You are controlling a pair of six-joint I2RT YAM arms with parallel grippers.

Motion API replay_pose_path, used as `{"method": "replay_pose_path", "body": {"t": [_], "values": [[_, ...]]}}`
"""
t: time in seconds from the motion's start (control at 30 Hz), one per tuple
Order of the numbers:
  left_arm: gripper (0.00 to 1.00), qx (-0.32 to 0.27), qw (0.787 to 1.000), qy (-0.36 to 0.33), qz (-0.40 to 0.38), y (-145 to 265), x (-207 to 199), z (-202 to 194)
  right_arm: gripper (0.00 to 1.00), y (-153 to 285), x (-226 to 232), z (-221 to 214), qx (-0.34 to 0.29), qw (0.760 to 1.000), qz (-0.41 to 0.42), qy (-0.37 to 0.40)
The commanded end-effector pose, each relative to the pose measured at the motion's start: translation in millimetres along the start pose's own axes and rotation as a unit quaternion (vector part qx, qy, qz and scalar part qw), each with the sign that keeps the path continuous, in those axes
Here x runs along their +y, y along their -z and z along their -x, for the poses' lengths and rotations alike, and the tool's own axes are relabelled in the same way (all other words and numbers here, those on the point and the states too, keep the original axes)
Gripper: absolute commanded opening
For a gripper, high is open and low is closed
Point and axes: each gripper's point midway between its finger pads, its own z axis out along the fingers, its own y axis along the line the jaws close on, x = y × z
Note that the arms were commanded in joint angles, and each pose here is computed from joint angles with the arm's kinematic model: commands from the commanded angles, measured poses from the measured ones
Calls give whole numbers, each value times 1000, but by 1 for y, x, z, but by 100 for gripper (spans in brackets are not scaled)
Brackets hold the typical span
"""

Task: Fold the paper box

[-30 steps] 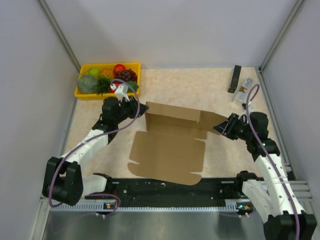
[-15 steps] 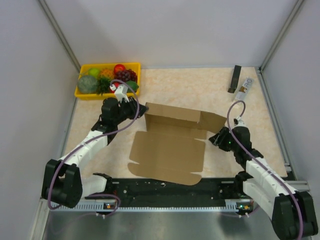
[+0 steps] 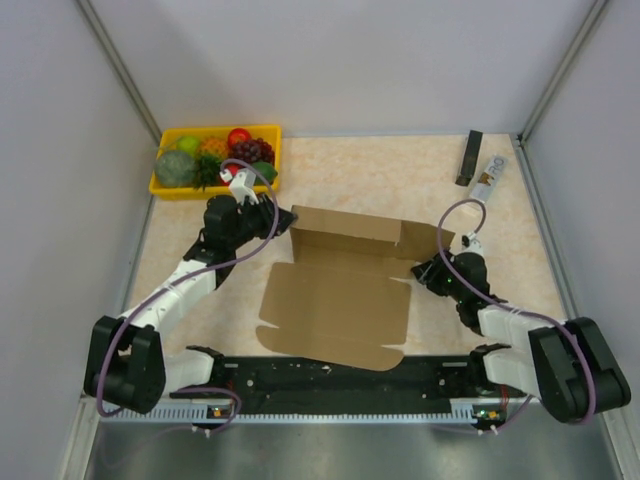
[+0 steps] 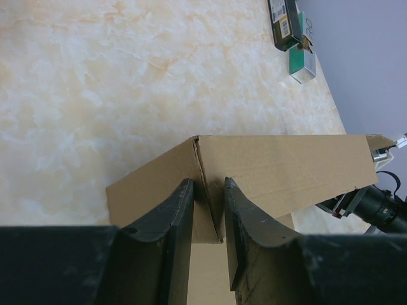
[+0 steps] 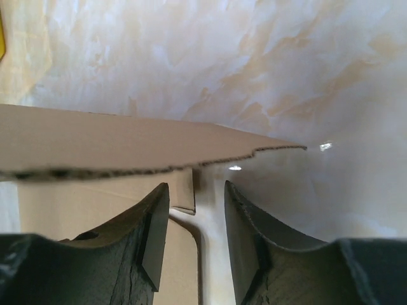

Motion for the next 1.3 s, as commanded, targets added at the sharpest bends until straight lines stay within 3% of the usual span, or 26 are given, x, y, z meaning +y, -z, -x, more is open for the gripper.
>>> {"method": "replay_pose_path", "body": {"t": [0.0,0.27,0.57,0.83,1.27], "values": [[29,49,998,17,20,0,13,-28,39,-9,19,13,-36,999,31,3],[29,50,998,17,22,0,13,-29,20,-14,32,7,-31,998,48,16],[29,53,998,20,18,1,13,-32,3,-11,62,11,-43,994,38,96],[29,57,998,25,10,1,12,-36,3,-10,87,8,-41,987,38,153],[28,58,998,29,8,3,12,-40,19,-27,108,-9,-13,982,71,173]]}}
